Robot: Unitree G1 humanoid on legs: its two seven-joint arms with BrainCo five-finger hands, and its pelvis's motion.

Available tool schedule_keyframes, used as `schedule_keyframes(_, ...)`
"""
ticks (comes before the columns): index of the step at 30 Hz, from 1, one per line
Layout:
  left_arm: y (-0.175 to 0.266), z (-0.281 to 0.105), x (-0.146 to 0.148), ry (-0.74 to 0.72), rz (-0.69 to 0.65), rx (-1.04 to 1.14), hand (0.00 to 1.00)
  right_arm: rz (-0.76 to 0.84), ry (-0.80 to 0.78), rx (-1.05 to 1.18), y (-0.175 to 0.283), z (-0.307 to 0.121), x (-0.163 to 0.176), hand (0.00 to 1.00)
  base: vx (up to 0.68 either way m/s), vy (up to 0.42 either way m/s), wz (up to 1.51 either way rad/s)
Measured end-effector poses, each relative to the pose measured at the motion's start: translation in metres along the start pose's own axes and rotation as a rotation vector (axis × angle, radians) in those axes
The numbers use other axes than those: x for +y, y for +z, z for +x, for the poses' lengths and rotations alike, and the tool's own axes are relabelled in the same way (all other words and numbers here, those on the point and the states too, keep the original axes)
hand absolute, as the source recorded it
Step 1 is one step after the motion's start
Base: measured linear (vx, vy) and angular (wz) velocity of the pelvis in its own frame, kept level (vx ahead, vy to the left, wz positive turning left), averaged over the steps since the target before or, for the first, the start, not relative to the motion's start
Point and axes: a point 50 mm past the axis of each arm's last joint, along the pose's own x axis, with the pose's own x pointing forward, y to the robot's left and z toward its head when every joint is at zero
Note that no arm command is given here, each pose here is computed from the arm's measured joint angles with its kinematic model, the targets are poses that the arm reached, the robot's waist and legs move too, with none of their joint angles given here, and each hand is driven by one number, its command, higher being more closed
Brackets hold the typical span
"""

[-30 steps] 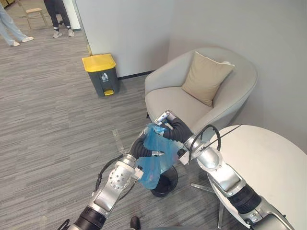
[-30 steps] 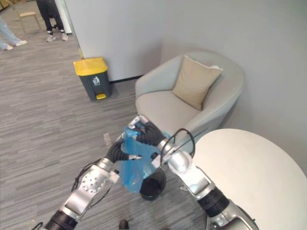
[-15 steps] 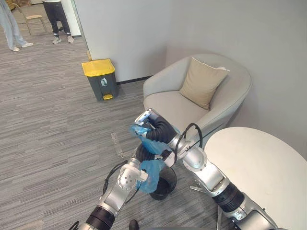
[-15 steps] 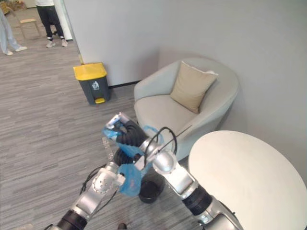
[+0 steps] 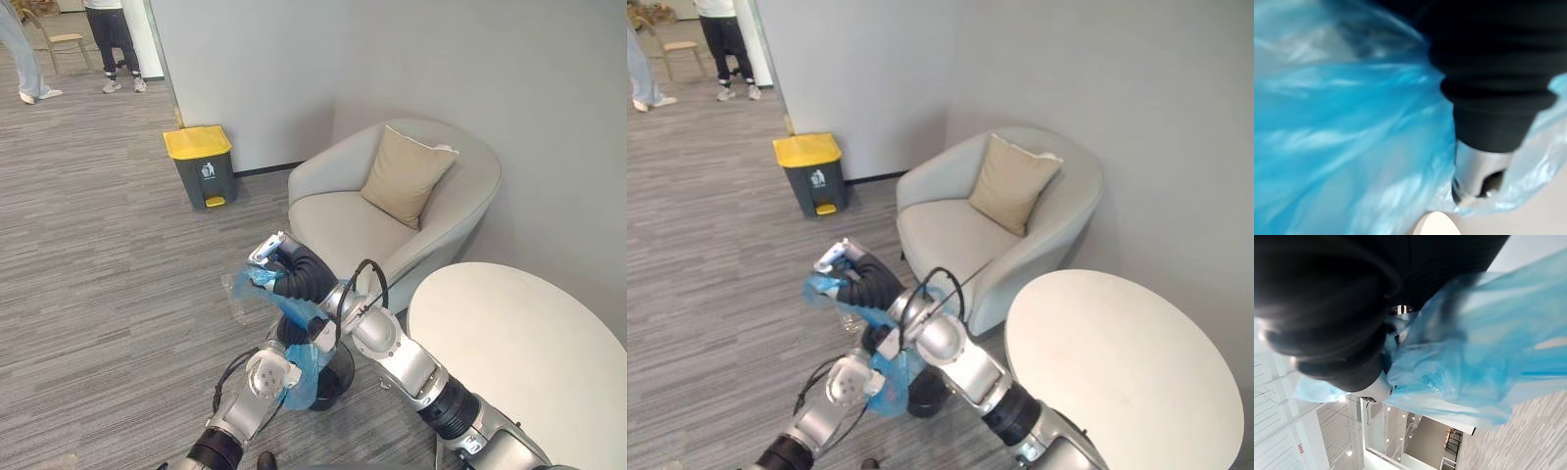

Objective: Gather rubbish on tea table into small bin, then transfer packed bag to large trash can.

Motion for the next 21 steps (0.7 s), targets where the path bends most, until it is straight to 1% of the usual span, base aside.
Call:
schedule_keyframes(5,-0.004,0.0,0.0,0.012,-0.042,0.024,1.0,0.029,-0.003,-0.012,0.002,0.002,0.002,1.0,0.05,-0.027,-0.03)
schedule_keyframes(13,-0.006,-0.001,0.003,0.03,-0.097,0.041,1.0,0.017,-0.014,-0.007,-0.001,-0.005,0.0,1.0,0.05,-0.016,-0.03)
schedule_keyframes(14,-0.006,-0.001,0.004,0.035,-0.109,0.046,1.0,0.009,-0.019,-0.003,-0.003,-0.007,0.0,0.0,0.0,0.0,0.0)
schedule_keyframes(18,-0.005,-0.003,0.004,0.04,-0.122,0.04,1.0,-0.038,-0.026,0.022,-0.008,-0.015,0.002,0.0,0.0,0.0,0.0)
schedule_keyframes(21,-0.004,-0.006,0.007,0.056,-0.136,0.03,1.0,-0.12,-0.035,0.056,-0.013,-0.023,-0.002,0.0,-0.01,0.004,0.01)
